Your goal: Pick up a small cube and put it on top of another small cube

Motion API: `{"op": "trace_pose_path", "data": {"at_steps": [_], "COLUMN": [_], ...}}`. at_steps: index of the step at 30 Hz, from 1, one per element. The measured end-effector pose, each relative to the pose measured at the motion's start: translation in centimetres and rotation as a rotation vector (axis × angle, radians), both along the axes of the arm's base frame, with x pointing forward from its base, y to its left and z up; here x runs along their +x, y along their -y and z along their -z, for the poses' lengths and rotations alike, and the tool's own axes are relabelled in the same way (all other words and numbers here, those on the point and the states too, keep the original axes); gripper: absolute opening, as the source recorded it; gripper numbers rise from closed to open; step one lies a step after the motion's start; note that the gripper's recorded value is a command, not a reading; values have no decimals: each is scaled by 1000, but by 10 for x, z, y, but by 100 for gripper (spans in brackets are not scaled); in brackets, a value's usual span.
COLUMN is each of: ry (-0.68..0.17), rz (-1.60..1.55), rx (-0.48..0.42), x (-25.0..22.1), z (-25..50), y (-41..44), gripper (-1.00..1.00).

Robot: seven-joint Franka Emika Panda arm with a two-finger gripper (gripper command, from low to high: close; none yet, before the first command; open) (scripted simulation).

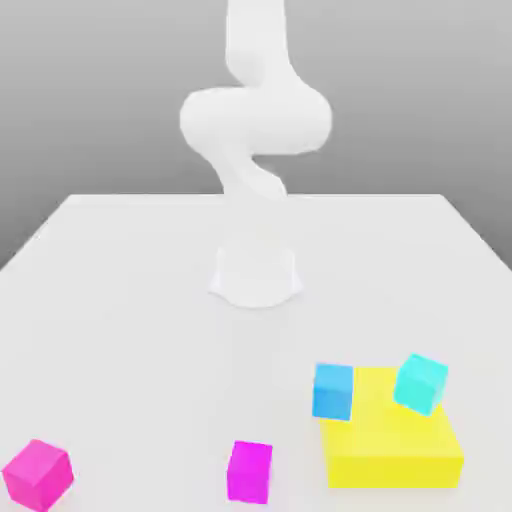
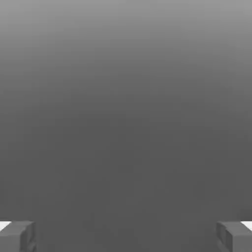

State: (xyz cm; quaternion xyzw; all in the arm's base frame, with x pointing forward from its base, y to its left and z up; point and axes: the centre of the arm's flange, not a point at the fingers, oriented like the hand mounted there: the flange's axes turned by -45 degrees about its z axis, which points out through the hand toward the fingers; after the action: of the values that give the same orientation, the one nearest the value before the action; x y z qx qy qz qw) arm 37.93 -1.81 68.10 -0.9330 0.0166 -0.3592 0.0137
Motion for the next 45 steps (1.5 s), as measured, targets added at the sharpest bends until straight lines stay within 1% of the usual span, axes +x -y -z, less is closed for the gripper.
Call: {"op": "trace_pose_path", "data": {"at_steps": [4, 8, 15, 18, 23, 29, 33, 34, 41, 45], "ry": [-105, -204, -373, -444, -562, -705, -727, -728, -730, -730], "rz": [24, 57, 134, 179, 248, 333, 347, 347, 348, 345], "rx": [42, 78, 122, 135, 140, 124, 118, 118, 119, 119], "x": [48, 84, 122, 126, 120, 91, 85, 85, 84, 84], "z": [55, 116, 232, 284, 370, 469, 528, 541, 544, 495], "y": [31, 62, 118, 146, 186, 231, 239, 239, 239, 239], "gripper": [0, 0, 0, 0, 0, 0, 0, -100, -100, -100]}}
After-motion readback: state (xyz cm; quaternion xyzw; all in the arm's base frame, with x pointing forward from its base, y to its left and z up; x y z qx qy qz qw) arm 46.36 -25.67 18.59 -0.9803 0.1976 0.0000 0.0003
